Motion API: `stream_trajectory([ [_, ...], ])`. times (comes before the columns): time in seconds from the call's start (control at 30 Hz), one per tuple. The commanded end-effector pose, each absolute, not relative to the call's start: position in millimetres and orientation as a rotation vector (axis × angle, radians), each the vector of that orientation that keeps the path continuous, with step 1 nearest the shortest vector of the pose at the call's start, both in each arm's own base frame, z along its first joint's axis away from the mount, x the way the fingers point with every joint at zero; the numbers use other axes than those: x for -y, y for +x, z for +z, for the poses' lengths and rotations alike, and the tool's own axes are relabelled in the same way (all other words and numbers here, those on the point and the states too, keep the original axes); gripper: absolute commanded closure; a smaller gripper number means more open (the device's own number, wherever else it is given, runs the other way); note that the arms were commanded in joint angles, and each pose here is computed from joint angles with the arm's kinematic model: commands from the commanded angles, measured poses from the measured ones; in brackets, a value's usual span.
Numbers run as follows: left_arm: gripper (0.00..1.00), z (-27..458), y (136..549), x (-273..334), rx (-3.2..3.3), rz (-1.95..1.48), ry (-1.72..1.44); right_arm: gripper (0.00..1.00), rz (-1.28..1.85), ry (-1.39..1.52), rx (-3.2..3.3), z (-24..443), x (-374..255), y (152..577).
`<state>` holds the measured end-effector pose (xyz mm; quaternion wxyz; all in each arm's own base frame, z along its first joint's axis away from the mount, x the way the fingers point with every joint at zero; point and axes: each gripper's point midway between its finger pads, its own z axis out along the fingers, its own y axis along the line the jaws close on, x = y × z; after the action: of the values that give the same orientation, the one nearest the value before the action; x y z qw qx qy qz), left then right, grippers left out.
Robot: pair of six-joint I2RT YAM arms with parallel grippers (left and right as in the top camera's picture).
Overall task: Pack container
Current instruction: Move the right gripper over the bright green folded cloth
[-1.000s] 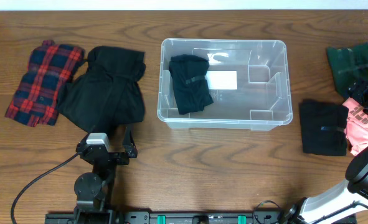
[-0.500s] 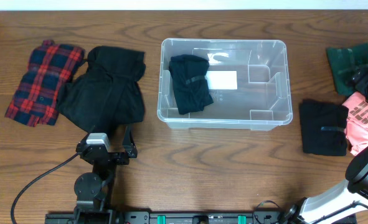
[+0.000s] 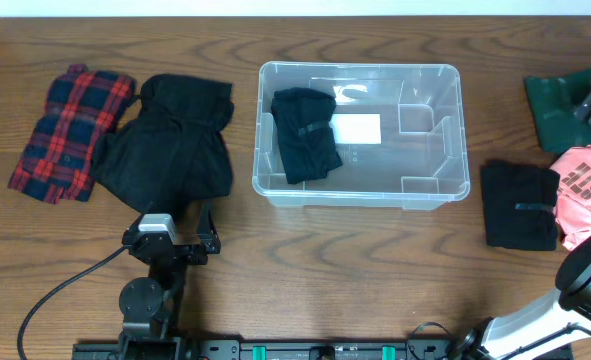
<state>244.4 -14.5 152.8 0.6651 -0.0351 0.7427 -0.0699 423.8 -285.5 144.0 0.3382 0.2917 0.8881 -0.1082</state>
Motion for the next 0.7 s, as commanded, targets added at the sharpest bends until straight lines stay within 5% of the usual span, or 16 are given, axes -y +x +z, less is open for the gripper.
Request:
stream_trajectory([
  [0.0, 0.02, 137.3, 243.7, 13.1, -1.723, -0.147, -0.090, 0.01, -0.335, 0.736, -2.315, 143.0, 297.8, 421.0],
  [0.67, 0.02, 137.3, 243.7, 13.1, -1.723, -0.147, -0.090, 0.01, -0.194, 0.550, -2.335, 60.7, 322.2, 452.3],
])
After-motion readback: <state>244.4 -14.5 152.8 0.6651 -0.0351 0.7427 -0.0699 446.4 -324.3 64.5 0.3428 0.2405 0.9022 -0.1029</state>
